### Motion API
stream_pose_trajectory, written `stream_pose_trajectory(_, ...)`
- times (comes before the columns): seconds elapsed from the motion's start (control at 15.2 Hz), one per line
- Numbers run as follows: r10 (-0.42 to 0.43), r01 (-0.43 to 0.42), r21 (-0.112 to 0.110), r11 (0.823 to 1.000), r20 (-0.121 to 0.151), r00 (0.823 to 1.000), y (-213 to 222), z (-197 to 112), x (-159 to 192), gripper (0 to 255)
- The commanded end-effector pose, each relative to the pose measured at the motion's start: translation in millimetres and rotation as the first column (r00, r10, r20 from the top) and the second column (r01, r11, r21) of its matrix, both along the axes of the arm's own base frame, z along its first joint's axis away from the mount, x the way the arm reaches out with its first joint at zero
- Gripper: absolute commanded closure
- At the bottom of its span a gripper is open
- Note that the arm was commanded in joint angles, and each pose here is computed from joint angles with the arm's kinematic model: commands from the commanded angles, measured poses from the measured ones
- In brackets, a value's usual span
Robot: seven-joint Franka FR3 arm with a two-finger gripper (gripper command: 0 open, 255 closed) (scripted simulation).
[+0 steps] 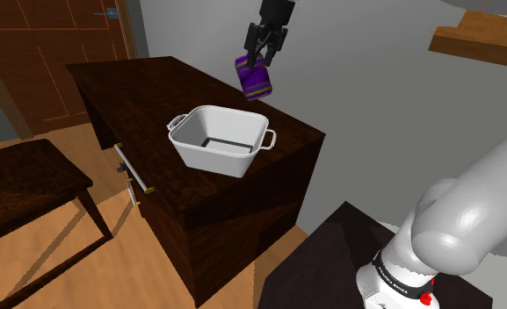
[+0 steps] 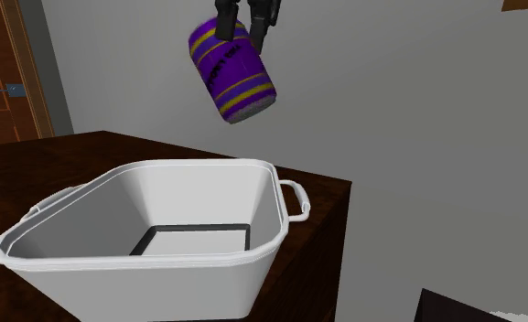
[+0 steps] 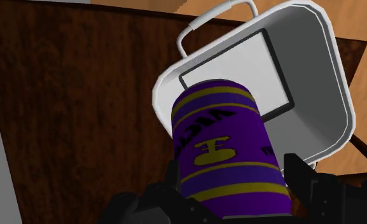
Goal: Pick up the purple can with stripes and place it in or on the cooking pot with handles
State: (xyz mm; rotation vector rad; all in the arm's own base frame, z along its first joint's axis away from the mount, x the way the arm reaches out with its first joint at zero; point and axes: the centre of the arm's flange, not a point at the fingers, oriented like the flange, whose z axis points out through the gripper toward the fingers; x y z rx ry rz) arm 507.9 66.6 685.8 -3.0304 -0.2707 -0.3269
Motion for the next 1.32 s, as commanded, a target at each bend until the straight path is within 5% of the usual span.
stream_pose_trajectory(0.0, -0.002, 0.002, 0.001, 1.0, 0.001, 1.0, 27.0, 5.7, 1.7, 255)
stream_pose_trajectory(0.33, -0.002, 0.002, 0.001, 1.0, 0.001, 1.0, 89.1, 13.6, 7.0, 255)
stream_pose_trajectory(1.25, -0.002, 0.002, 0.001, 1.0, 0.001, 1.0, 89.1, -60.3, 7.0, 255)
